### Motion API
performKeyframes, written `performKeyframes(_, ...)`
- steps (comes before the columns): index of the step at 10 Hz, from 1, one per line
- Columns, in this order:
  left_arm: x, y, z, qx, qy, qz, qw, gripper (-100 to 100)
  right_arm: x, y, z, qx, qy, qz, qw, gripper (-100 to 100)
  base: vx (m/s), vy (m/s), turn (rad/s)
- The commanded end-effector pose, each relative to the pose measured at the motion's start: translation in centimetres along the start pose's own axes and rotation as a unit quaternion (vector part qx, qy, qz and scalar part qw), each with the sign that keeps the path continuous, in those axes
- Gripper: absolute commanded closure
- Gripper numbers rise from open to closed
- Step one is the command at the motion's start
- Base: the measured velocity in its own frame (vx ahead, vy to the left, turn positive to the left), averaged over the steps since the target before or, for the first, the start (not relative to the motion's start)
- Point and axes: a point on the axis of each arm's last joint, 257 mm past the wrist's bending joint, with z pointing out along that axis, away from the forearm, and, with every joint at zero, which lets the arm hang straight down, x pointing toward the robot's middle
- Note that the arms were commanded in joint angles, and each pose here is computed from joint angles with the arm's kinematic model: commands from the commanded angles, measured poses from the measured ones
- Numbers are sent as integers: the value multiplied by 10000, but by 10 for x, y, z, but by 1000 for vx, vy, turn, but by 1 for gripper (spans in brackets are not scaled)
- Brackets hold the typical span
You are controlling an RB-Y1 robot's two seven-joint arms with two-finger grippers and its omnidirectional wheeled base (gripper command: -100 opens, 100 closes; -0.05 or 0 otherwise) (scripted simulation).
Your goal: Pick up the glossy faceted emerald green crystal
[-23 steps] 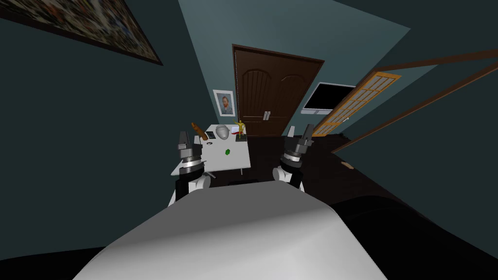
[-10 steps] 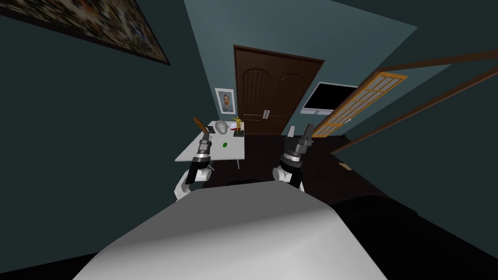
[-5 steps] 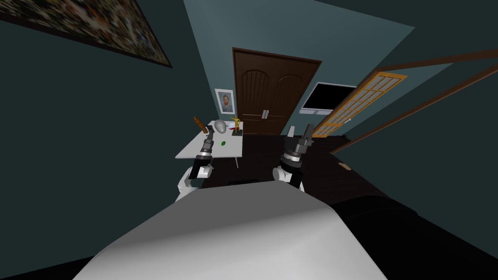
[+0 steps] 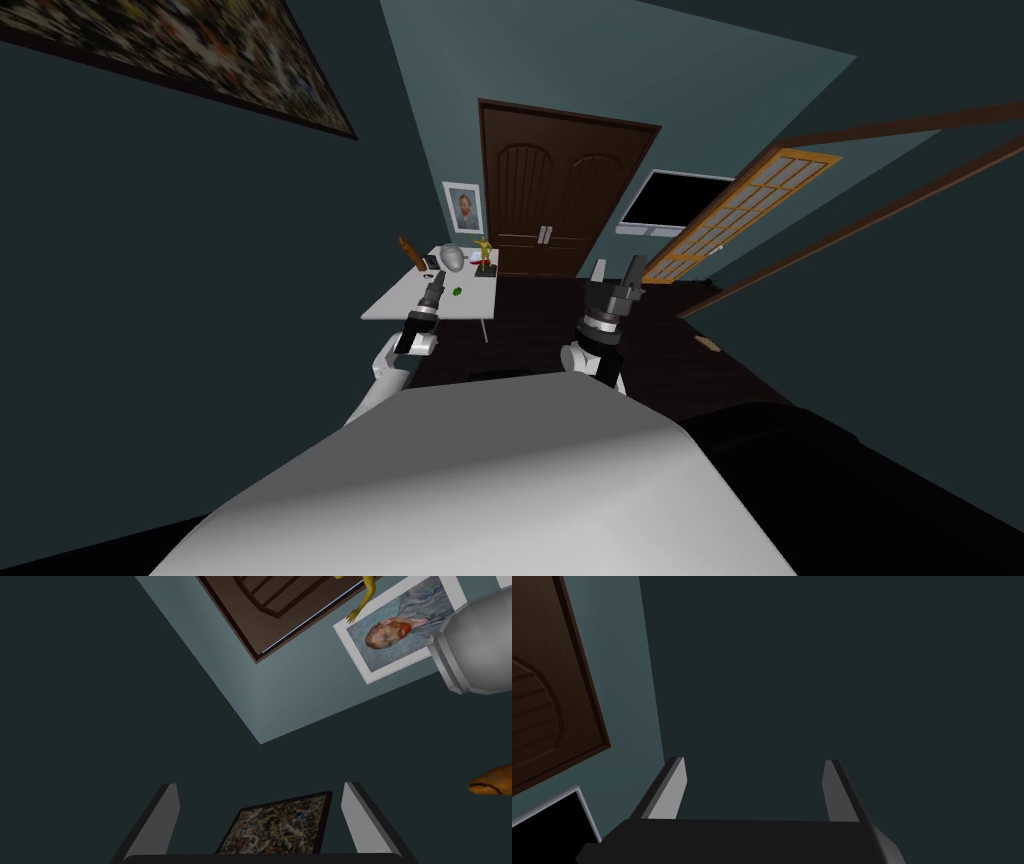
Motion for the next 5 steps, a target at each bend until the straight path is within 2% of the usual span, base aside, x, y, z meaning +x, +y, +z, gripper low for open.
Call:
performKeyframes(1,6,13,1,-131,90,125,9998,-100,0,0,0,0,0,0,10000,0,-56,-82,16)
performKeyframes(2,8,20,8,-164,166,310,9992,-100,0,0,0,0,0,0,10000,0,-47,-64,20)
performKeyframes(3,10,27,6,-228,190,312,9991,-100,0,0,0,0,0,0,10000,0,-30,-46,10)
performKeyframes(4,11,34,13,-262,266,502,9980,-100,0,0,0,0,0,-1,10000,0,-17,-42,15)
performKeyframes(5,13,41,10,-335,294,503,9977,-100,0,0,0,0,1,-1,10000,0,-11,-38,11)
